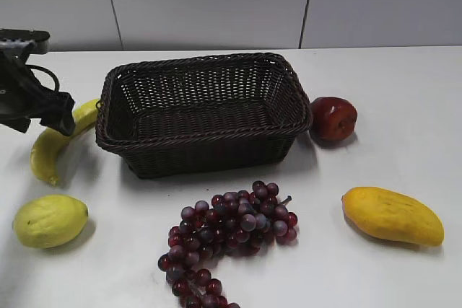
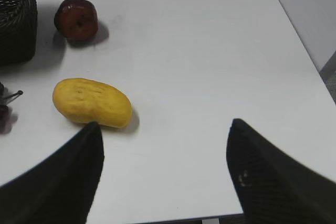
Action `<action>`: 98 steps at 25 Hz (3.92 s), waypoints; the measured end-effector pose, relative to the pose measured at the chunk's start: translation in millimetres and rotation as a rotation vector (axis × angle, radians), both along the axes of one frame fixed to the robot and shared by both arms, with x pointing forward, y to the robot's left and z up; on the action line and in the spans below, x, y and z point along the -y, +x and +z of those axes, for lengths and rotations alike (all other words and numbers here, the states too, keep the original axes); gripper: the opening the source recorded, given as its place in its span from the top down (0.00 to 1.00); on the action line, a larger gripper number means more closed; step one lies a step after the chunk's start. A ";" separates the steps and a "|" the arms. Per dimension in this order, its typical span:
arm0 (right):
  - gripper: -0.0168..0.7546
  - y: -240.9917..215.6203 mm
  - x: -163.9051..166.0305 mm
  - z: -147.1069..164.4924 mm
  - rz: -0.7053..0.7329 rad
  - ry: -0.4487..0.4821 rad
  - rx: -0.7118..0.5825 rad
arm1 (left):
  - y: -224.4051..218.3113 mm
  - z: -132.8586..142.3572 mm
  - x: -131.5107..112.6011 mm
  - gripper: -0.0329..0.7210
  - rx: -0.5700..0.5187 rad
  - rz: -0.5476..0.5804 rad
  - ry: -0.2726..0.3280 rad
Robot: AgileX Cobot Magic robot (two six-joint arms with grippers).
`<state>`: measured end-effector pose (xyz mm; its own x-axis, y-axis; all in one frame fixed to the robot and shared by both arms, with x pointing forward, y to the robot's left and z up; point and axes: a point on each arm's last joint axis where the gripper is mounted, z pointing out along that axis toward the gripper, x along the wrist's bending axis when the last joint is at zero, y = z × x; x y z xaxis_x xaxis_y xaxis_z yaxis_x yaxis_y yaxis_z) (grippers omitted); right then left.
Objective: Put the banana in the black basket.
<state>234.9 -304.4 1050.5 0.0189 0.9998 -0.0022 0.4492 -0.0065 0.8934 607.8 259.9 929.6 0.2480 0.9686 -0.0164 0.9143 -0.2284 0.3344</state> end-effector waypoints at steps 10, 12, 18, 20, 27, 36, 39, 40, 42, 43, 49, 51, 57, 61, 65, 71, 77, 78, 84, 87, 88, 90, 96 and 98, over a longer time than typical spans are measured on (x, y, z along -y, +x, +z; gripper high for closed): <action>0.22 0.0 0.0 0.0 0.000 0.000 0.000 | 12.1 -30.6 0.5 0.13 -0.041 -0.002 0.012; 0.22 0.0 0.0 0.0 0.000 0.000 0.000 | 12.1 -35.3 0.5 0.15 -0.053 -0.003 0.014; 0.22 0.0 0.0 0.0 0.000 0.000 0.000 | 12.3 -35.3 0.4 0.38 -0.051 -0.004 0.015; 0.22 0.0 0.0 0.0 0.000 0.000 0.000 | 12.3 -35.3 0.3 0.53 -0.051 -0.005 0.016; 0.22 0.0 0.0 0.0 0.000 0.000 0.000 | 9.3 -33.3 0.2 0.55 -0.084 -0.006 0.018; 0.22 0.0 0.0 0.0 0.000 0.000 0.000 | 4.9 49.3 -9.5 0.55 0.085 0.037 0.071; 0.22 0.0 0.0 0.0 0.000 0.000 0.000 | 3.8 95.6 -5.5 0.55 0.209 0.035 0.054; 0.22 0.0 0.0 0.0 0.000 0.000 0.000 | 3.2 111.0 -1.8 0.55 0.254 0.027 0.048; 0.22 0.0 0.0 0.0 0.000 0.000 0.000 | 1.9 136.3 9.2 0.55 0.329 0.001 0.033; 0.22 0.0 0.0 0.0 0.000 0.000 0.000 | 1.0 146.9 17.2 0.55 0.361 -0.018 0.023; 0.22 0.0 0.0 0.0 0.000 0.000 0.000 | -7.5 165.3 74.7 0.55 0.447 -0.166 -0.026; 0.22 0.0 0.0 0.0 0.000 0.000 0.000 | -11.0 163.4 96.1 0.55 0.464 -0.220 -0.044; 0.22 0.0 0.0 0.0 0.000 0.000 0.000 | -11.8 135.0 143.2 0.55 0.452 -0.370 -0.022; 0.22 0.0 0.0 0.0 0.000 0.000 0.000 | -11.4 105.5 166.3 0.55 0.411 -0.506 0.065; 0.22 0.0 0.0 0.0 0.000 0.000 0.000 | -10.4 78.6 181.7 0.55 0.370 -0.585 0.115; 0.22 0.0 0.0 0.0 0.000 0.000 0.000 | -9.3 60.9 185.7 0.34 0.318 -0.600 0.130; 0.22 0.0 0.0 0.0 0.000 0.000 0.000 | -10.3 61.9 184.9 0.12 0.309 -0.599 0.133; 0.22 0.0 0.0 0.0 0.000 0.000 0.000 | -11.3 63.3 184.1 0.12 0.303 -0.597 0.135; 0.22 0.0 0.0 0.0 0.000 0.000 0.000 | -22.0 97.2 174.8 0.11 0.308 -0.539 0.118; 0.22 0.0 0.0 0.0 0.000 0.000 0.000 | -26.0 122.4 161.7 0.11 0.301 -0.483 0.115; 0.22 0.0 0.0 0.0 0.000 0.000 0.000 | -27.4 129.1 155.7 0.10 0.292 -0.464 0.119; 0.22 0.0 0.0 0.0 0.000 0.000 0.000 | -29.1 143.1 138.4 0.10 0.282 -0.411 0.122; 0.22 0.0 0.0 0.0 0.000 0.000 0.000 | -30.7 166.0 64.7 0.10 0.174 -0.161 0.154; 0.22 0.0 0.0 0.0 0.000 0.000 0.000 | -32.3 169.5 36.6 0.10 0.120 -0.072 0.173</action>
